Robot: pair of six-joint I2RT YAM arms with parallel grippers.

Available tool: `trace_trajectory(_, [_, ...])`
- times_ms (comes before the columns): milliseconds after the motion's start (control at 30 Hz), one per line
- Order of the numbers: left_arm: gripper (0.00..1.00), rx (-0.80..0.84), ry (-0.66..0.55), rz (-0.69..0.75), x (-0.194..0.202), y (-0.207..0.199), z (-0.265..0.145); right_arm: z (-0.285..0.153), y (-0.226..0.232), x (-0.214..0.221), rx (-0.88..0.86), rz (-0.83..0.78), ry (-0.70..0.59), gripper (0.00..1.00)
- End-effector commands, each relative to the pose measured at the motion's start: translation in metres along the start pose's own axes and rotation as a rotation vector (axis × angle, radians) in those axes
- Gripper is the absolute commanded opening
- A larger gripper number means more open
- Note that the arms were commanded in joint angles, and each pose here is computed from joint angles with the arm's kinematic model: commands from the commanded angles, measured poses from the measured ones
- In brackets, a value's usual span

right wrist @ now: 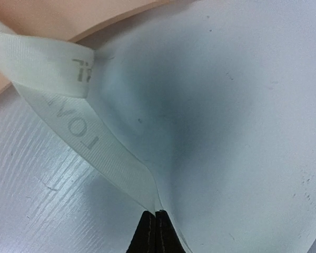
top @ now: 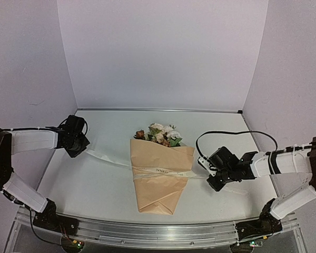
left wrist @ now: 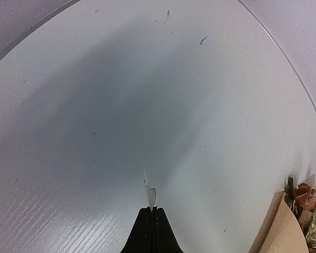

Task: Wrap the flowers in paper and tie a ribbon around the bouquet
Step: Tie the ribbon around the folded bouquet.

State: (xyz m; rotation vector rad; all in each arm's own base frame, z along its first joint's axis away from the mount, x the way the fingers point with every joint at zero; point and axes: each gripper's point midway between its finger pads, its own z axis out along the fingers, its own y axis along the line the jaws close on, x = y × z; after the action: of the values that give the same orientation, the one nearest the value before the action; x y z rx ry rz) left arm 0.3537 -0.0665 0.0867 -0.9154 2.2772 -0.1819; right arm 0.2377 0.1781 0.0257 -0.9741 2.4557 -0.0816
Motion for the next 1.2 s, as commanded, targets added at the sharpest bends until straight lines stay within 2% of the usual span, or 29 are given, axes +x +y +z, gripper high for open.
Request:
trace_trajectory(0, [0.00, -0.083, -0.038, -0.108, -0.011, 0.035, -0.001, -0.018, -0.024, -0.008, 0.072, 0.053, 0.062, 0.00])
trace_trajectory(300, [0.00, -0.164, -0.037, -0.200, -0.015, 0.079, 0.005, -0.029, -0.041, -0.034, 0.093, 0.165, 0.074, 0.00])
trace_trajectory(500, [0.00, -0.132, 0.017, -0.257, -0.013, 0.082, 0.016, -0.044, -0.012, -0.058, -0.101, 0.232, 0.097, 0.00])
trace_trajectory(633, [0.03, -0.061, 0.062, -0.284, -0.005, 0.071, 0.020, -0.054, -0.001, -0.067, -0.160, 0.263, 0.099, 0.00])
trace_trajectory(733, [0.11, -0.038, 0.080, -0.312, -0.002, 0.067, 0.019, -0.056, 0.004, -0.070, -0.167, 0.239, 0.088, 0.00])
trace_trajectory(767, [0.18, -0.027, 0.078, -0.326, -0.002, 0.066, 0.018, -0.057, 0.005, -0.070, -0.170, 0.233, 0.086, 0.00])
trace_trajectory(900, [0.58, 0.008, 0.067, -0.338, -0.008, 0.060, 0.009, -0.059, 0.009, -0.072, -0.182, 0.227, 0.080, 0.00])
trace_trajectory(1000, [0.69, 0.074, 0.089, -0.343, -0.007, 0.047, 0.000, -0.061, 0.009, -0.074, -0.182, 0.223, 0.073, 0.00])
trace_trajectory(1167, [0.73, 0.143, 0.155, -0.376, 0.027, 0.015, -0.025, -0.063, 0.009, -0.074, -0.180, 0.219, 0.066, 0.00])
